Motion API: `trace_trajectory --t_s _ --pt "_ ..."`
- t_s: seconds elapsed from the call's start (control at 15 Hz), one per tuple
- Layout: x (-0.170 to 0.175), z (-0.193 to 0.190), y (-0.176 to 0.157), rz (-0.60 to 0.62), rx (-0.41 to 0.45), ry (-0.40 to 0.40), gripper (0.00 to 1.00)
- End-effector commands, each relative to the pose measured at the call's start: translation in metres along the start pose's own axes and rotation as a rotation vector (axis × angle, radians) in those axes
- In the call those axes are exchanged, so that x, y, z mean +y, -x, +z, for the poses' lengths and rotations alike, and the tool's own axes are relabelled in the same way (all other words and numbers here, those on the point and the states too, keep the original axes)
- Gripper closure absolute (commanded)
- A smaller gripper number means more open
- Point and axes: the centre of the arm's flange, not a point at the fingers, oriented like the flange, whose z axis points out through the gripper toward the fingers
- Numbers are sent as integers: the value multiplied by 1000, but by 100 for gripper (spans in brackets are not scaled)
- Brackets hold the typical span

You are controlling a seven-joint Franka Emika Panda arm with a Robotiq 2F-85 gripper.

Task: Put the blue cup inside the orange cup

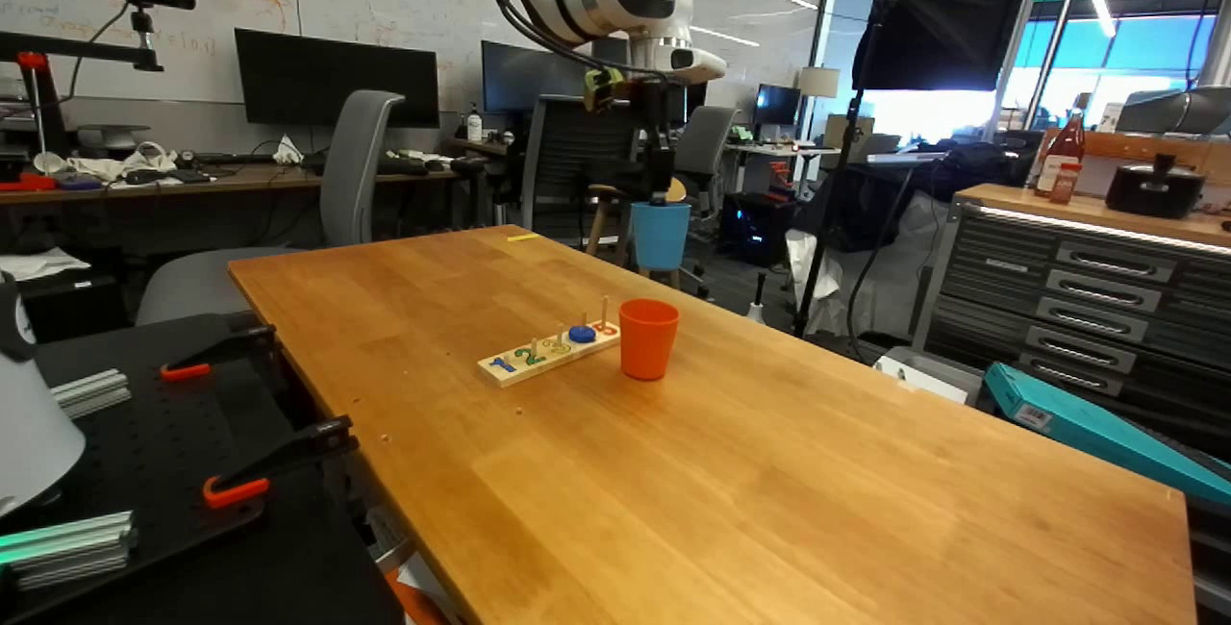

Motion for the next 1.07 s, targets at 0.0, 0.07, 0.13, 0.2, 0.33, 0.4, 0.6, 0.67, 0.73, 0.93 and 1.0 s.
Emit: trace_trajectory --t_s 0.0,0.07,0.13,0.2,0.33,0.4,0.6,0.67,0.73,0.93,1.0 --pt "21 -4 -6 17 -24 64 99" --pt "26 -1 -6 19 -34 74 99" --pt "30 1 -6 21 -42 84 99" --pt "33 5 -6 22 -49 92 99" --pt "38 12 -5 25 -61 105 99" --pt "40 15 -6 25 -65 105 99" --pt "42 26 -8 30 -64 106 99" --pt "43 28 -8 27 -65 102 99" --pt "43 30 -7 25 -68 103 99" --pt "43 36 -3 24 -80 108 99" --pt "43 37 -2 23 -83 109 99"
